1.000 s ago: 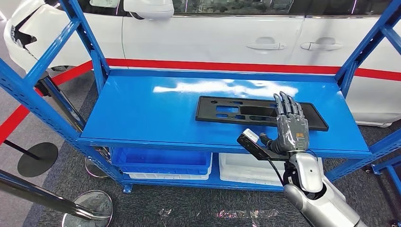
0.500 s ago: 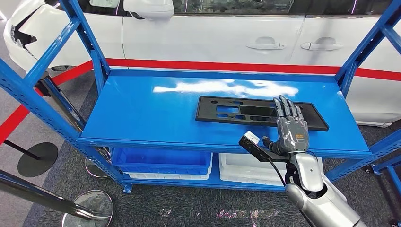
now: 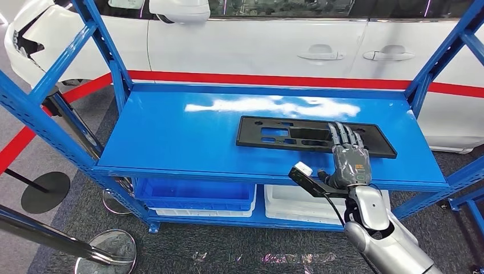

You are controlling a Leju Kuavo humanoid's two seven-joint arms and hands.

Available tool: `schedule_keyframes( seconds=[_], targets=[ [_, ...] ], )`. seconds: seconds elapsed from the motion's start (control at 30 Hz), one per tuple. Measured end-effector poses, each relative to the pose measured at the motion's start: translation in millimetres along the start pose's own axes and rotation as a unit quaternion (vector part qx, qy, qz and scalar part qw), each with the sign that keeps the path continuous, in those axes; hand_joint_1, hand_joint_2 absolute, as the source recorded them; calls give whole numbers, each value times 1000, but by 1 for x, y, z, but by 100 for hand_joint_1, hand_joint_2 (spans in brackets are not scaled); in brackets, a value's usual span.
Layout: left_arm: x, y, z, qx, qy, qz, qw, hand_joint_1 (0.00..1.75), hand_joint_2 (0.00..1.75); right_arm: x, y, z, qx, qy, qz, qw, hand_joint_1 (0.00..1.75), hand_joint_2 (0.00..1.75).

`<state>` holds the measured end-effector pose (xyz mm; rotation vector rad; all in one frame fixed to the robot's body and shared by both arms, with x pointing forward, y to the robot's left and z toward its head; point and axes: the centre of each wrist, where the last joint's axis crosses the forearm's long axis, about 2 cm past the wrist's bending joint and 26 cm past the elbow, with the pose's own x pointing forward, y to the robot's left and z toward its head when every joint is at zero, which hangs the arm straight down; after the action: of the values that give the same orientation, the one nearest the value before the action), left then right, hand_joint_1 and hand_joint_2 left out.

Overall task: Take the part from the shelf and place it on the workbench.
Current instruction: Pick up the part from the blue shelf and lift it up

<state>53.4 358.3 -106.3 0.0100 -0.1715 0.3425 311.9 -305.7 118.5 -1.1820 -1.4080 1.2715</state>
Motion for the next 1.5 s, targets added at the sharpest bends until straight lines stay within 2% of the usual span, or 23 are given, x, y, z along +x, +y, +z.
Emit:
schedule_keyframes(
  seconds=[1.5],
  targets=[
    [1,2,0,-4,-7,1,1000,0,0,5,8,-4,33,12,6,999,0,175]
  ],
)
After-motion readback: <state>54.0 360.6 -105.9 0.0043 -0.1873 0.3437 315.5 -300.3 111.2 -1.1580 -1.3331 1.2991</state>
